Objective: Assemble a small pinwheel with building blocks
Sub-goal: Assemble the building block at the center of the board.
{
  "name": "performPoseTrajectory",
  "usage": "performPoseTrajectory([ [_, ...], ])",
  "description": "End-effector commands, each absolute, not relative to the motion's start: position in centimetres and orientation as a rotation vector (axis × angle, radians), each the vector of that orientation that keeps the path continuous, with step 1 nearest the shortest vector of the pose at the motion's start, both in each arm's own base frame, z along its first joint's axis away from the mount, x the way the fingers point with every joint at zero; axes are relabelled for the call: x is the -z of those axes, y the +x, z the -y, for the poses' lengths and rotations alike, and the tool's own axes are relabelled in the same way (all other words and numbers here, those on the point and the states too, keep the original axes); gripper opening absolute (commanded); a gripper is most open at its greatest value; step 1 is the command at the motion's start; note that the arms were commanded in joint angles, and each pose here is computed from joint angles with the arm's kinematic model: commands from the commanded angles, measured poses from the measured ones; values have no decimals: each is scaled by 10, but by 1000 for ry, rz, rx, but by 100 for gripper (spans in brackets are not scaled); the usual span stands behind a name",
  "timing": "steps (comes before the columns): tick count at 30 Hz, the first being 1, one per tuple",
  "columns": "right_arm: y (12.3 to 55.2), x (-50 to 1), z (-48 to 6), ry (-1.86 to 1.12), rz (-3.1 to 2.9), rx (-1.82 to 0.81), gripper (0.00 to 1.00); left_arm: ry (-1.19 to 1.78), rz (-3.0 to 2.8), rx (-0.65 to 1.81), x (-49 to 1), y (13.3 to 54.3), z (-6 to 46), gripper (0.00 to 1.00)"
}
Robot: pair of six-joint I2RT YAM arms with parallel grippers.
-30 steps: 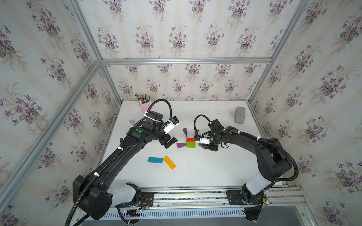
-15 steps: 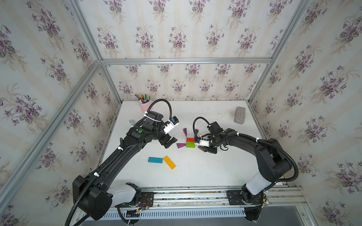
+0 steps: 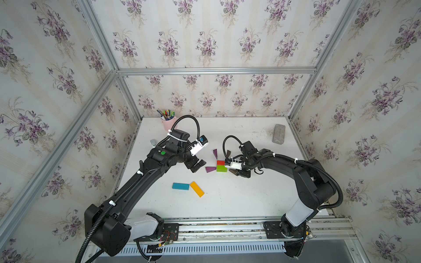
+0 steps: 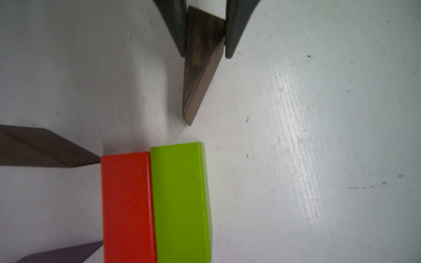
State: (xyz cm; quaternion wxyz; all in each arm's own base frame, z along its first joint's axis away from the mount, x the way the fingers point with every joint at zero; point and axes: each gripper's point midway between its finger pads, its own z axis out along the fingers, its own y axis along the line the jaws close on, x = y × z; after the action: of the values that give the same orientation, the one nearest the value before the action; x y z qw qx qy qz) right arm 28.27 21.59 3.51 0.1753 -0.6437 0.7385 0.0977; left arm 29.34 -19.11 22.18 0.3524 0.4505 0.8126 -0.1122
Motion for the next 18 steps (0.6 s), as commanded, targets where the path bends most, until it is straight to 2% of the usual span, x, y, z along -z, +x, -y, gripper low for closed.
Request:
performPoseTrajectory([
  [1,285,-36,-220,-1820,-2088,-291,14,1165,-2098,292,-224,294,191,100],
  [18,286,-33,-218,-1935,-2028,-269,12,1161,-2101,287,-224,294,190,100],
])
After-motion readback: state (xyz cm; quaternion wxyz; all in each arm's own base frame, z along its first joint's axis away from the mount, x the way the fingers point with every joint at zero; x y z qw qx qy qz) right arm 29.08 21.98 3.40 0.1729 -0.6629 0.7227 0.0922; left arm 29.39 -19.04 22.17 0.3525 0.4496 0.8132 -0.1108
